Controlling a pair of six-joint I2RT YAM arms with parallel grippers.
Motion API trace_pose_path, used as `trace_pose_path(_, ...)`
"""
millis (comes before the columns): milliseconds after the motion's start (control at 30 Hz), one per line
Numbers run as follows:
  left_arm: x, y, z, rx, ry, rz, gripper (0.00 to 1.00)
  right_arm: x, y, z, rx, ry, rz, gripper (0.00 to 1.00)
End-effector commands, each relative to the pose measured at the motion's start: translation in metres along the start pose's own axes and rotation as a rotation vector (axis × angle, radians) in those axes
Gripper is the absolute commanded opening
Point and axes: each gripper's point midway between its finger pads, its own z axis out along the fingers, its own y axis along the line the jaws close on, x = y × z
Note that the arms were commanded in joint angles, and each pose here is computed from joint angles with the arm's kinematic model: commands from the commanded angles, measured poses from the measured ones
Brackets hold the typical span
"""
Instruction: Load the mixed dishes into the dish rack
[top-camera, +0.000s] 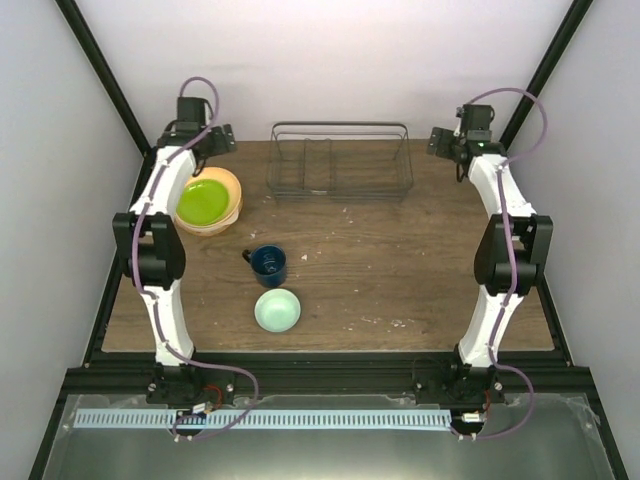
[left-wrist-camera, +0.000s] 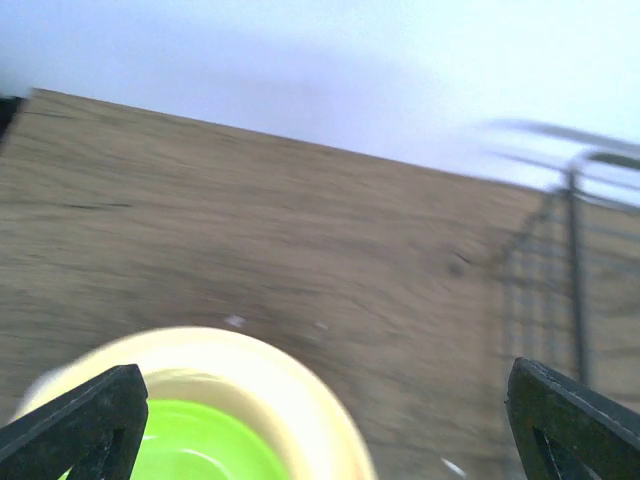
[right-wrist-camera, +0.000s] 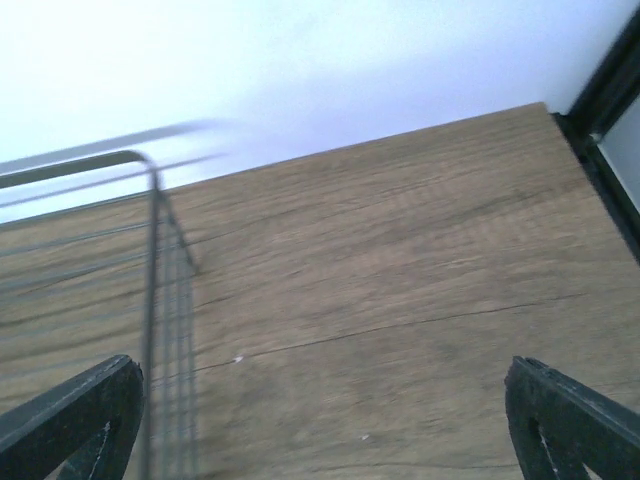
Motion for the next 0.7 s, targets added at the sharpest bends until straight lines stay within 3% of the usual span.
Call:
trace_pose_path(0,0.007,0.044,0.021,-0.065,0.057,-0.042,1.0,0.005,-0.033,0.023,0.029,0.044,0.057,1.0)
trace_pose_path(200,0.019,0.051,0.057,-0.058,0.115,-0.024,1.0,0.032,-0.051,0.063,0.043,0.139,0.071,1.0)
trace_pose_path(667,0.038,-0.004,0.092,0.037,0.143,0.074,1.0,0.061,-0.049,0.094,0.011,0.213,0.061,1.0)
